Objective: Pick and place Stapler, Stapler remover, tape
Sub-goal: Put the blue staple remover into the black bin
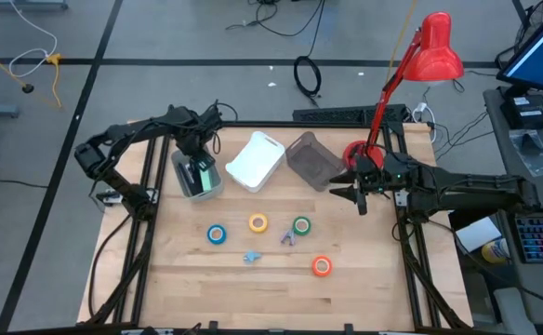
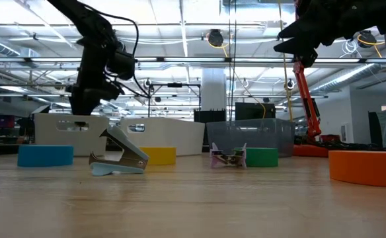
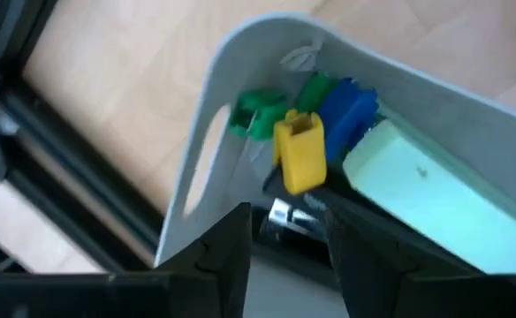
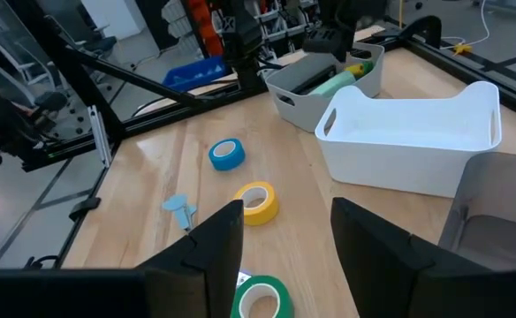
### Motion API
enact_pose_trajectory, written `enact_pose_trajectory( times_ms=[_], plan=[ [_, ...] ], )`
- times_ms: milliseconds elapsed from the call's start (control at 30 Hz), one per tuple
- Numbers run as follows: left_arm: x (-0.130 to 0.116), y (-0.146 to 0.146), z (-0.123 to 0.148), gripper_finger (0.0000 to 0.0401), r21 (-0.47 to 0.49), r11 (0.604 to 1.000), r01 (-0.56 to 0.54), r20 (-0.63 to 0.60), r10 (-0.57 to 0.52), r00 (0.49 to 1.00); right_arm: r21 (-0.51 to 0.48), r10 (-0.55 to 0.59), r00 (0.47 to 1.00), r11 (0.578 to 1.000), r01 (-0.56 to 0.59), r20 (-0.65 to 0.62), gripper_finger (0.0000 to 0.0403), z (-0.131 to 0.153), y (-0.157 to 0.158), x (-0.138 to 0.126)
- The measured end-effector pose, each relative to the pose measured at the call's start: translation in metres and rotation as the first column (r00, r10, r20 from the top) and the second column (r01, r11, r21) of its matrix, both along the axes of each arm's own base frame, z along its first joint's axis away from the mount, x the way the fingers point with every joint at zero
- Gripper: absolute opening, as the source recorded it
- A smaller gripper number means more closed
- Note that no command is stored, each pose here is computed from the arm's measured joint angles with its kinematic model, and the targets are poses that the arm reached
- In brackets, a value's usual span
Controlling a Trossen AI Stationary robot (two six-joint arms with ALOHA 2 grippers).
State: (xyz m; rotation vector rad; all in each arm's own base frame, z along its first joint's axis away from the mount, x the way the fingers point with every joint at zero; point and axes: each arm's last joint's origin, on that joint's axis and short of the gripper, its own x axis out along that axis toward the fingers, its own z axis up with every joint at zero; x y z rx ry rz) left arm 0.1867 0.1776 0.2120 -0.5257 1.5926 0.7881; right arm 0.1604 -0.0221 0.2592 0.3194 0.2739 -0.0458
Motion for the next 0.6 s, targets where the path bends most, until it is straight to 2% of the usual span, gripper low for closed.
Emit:
enact_pose_trajectory(
  times_ms=[200,367,600],
  plan=[
    [0.002,-0.002,0.03,0.0149,-0.039,0.993,-0.116,0.027,0.117,0.993,0.01,-0.003,1.0,1.0,0.003,0.0,0.0165,0.0,0.0,0.0],
    [0.009,-0.018,0.052,0.0149,-0.045,0.994,-0.095,0.149,0.101,0.984,0.011,-0.003,1.0,1.0,0.003,0.0,0.0167,0.0,0.0,0.0],
    [0.02,-0.063,0.077,0.0149,-0.014,0.997,-0.074,0.3,0.075,0.951,0.011,-0.002,1.0,1.0,0.002,0.0,0.0166,0.0,0.0,0.0]
  ],
)
